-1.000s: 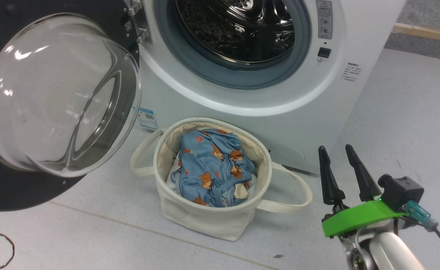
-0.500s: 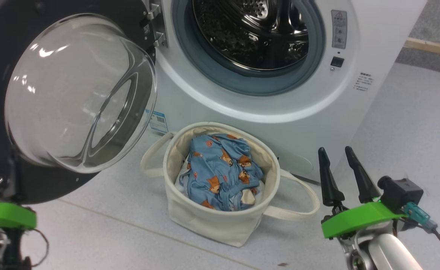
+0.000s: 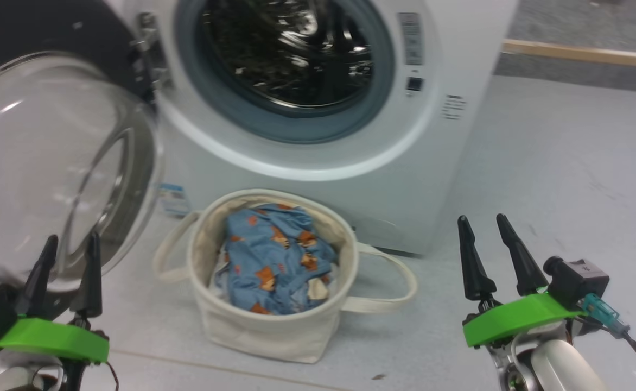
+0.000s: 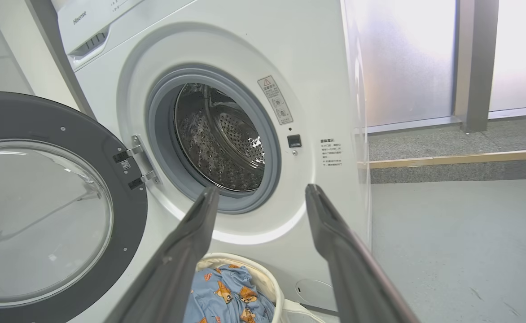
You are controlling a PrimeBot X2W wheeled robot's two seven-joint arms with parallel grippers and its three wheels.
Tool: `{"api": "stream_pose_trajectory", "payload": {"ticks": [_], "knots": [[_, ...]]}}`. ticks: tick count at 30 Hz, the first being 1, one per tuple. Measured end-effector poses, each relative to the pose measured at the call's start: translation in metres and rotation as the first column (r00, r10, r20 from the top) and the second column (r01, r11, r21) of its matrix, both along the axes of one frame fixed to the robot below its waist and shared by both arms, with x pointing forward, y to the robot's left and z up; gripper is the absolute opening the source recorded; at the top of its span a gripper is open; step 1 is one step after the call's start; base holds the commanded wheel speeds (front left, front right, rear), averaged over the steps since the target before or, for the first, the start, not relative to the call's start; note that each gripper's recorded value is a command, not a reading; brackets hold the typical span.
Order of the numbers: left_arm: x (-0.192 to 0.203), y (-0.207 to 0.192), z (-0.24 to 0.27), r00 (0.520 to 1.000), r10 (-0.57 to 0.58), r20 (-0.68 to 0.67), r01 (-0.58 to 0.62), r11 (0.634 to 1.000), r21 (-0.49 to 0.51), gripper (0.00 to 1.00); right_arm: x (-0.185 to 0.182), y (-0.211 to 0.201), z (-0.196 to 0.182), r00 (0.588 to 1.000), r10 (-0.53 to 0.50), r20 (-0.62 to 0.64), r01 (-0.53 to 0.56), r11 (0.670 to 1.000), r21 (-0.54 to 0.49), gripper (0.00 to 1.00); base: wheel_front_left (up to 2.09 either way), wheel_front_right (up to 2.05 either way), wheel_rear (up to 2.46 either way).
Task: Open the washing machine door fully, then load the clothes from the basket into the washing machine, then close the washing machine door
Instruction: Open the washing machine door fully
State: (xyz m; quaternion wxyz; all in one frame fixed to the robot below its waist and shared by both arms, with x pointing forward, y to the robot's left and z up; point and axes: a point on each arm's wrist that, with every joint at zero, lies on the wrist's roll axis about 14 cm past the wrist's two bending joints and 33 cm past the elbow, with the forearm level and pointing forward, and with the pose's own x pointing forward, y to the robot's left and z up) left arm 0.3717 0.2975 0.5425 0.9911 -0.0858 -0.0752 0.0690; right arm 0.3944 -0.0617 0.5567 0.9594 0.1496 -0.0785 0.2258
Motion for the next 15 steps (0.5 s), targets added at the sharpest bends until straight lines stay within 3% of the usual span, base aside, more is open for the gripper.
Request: {"api": "stream_pose_trajectory", "payload": {"ticks": [15], "knots": [[0.049,-0.059,-0.011,0.987,-0.156,-0.027,0.156,0.988,0.005,1.0,-0.019,-0.087,-0.017,0.974,-0.223,-0.035,0.22,0.974,-0.06,1.0,0.0,0.0,0.0]]}}
